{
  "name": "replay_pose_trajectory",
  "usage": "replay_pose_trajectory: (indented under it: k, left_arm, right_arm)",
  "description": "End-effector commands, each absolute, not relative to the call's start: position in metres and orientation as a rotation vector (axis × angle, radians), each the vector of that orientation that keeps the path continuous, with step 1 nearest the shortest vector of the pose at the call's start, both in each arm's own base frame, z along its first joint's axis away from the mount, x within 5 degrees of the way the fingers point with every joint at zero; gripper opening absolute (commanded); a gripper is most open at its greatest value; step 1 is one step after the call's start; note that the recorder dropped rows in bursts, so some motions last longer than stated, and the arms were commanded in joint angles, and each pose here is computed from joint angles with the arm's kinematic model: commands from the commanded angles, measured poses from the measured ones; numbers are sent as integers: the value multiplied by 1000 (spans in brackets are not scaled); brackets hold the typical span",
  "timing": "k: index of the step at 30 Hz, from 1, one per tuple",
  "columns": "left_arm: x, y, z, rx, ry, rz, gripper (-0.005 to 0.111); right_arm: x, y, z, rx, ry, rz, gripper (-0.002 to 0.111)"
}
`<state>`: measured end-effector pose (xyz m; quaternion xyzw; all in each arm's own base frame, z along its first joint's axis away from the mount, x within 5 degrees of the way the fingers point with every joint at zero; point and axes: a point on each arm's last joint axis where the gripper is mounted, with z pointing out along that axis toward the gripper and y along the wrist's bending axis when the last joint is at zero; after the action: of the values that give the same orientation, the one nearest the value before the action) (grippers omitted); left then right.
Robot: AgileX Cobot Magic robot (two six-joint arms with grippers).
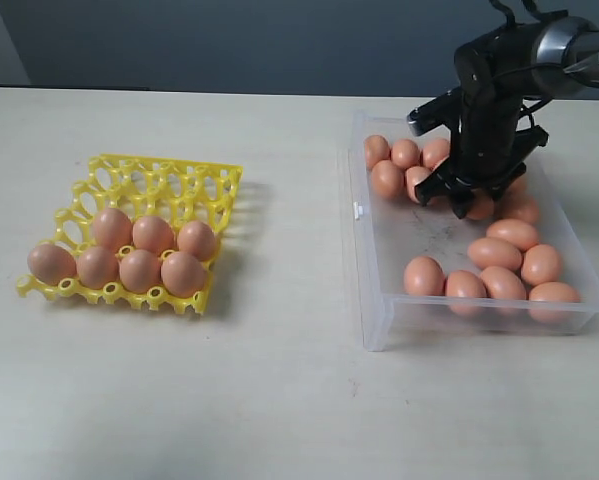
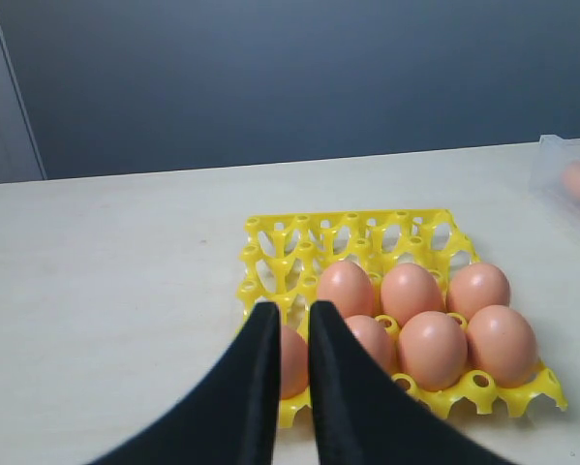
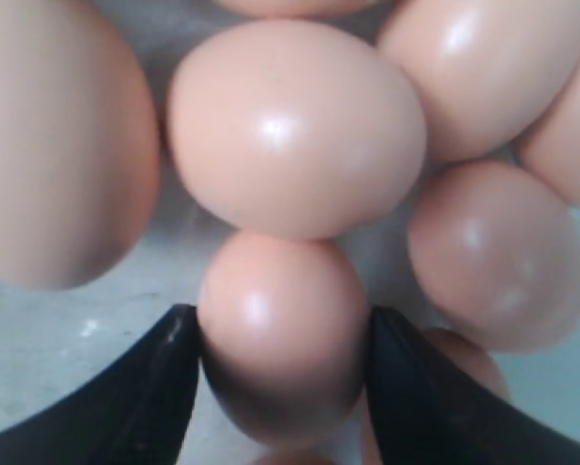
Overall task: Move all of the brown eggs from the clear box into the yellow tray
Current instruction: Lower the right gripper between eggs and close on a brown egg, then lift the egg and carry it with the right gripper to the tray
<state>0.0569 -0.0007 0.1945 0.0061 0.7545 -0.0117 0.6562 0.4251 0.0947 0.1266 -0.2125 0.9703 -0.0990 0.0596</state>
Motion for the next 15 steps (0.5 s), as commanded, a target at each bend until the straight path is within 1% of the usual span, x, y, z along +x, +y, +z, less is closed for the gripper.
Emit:
replay_pose_trajectory:
  k: [1, 8, 12, 15]
  left_arm:
    - [58, -1, 193, 17, 1715, -27, 12]
    - [58, -1, 193, 17, 1715, -27, 12]
    - [58, -1, 193, 17, 1715, -27, 12]
    - [58, -1, 193, 17, 1715, -27, 12]
  right_arm:
    - [417, 118, 151, -603, 2892, -149, 1]
    - [404, 143, 195, -580, 2804, 1, 1]
    - [394, 166, 206, -634, 2760, 118, 1]
    - [388, 193, 209, -705, 2685, 301, 1]
